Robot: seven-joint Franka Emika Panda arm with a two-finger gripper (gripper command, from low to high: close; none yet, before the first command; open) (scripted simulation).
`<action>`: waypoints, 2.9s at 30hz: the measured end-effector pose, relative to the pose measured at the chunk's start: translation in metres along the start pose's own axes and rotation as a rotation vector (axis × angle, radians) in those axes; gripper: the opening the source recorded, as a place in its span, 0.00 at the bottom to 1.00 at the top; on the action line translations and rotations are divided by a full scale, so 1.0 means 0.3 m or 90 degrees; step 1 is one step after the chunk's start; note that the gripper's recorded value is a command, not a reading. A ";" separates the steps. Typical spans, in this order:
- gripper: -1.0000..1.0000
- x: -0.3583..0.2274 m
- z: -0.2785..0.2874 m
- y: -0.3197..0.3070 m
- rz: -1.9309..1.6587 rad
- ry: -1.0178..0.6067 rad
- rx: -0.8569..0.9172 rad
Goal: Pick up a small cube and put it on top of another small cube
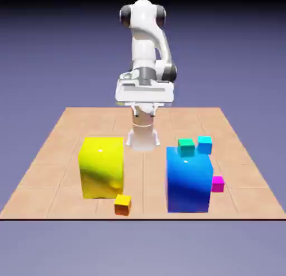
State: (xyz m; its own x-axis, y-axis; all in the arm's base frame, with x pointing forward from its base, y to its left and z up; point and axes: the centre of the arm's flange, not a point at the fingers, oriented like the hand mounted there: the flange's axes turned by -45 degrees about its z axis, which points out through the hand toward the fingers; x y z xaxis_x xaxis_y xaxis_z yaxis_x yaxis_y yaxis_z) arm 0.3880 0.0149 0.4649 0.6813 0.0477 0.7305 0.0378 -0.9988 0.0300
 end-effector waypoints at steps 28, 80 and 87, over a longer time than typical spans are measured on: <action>0.50 -0.122 -0.149 -0.825 0.017 0.227 0.016; 0.00 -1.114 0.597 -1.067 0.028 0.114 0.005; 0.00 -1.102 0.495 -1.071 0.030 0.116 0.007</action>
State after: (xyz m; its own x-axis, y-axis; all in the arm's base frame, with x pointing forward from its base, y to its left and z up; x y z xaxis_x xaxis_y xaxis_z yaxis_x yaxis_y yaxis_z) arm 0.2591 0.3211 0.1124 0.5389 -0.0015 0.8424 0.0179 -0.9998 -0.0132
